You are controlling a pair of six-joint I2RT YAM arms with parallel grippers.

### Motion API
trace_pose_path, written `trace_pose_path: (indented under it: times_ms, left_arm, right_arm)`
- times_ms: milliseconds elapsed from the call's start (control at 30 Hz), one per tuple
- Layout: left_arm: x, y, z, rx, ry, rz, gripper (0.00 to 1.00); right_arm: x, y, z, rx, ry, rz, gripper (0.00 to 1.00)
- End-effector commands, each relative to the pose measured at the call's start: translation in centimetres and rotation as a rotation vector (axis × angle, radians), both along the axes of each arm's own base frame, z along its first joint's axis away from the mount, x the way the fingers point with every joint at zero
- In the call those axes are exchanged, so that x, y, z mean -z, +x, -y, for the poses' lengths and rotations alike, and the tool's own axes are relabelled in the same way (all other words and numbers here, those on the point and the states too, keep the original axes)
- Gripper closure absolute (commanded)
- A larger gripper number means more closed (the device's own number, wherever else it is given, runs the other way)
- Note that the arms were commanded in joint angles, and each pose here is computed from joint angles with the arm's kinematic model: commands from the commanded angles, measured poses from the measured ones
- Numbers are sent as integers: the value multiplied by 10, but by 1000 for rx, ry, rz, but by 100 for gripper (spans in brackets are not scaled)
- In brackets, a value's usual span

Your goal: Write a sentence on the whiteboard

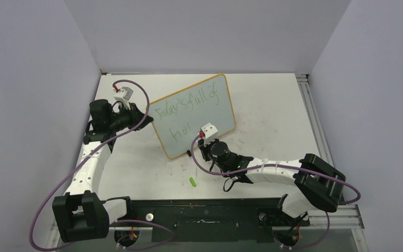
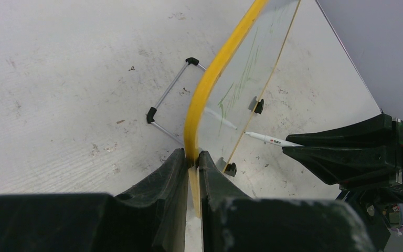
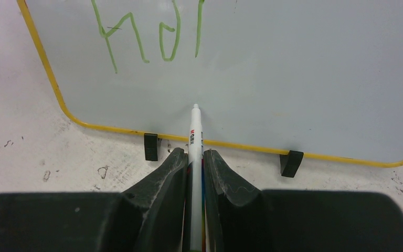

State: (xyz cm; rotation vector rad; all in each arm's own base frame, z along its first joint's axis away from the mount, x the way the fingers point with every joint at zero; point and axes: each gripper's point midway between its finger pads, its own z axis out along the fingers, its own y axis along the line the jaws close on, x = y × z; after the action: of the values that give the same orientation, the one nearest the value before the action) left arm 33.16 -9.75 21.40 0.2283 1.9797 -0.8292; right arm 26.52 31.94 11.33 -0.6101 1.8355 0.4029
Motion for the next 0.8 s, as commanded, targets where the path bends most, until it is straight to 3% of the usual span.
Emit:
trace_pose_path:
  times_ms: [0,767]
  left_arm:
    - [-16,4,-1,-3,21,63,100]
    - [-15,5,-2,-5,23,61,100]
  right_arm:
    - [-32,7,-19,-13,88,52,95]
    - [-64,34,-27,20,100,133,95]
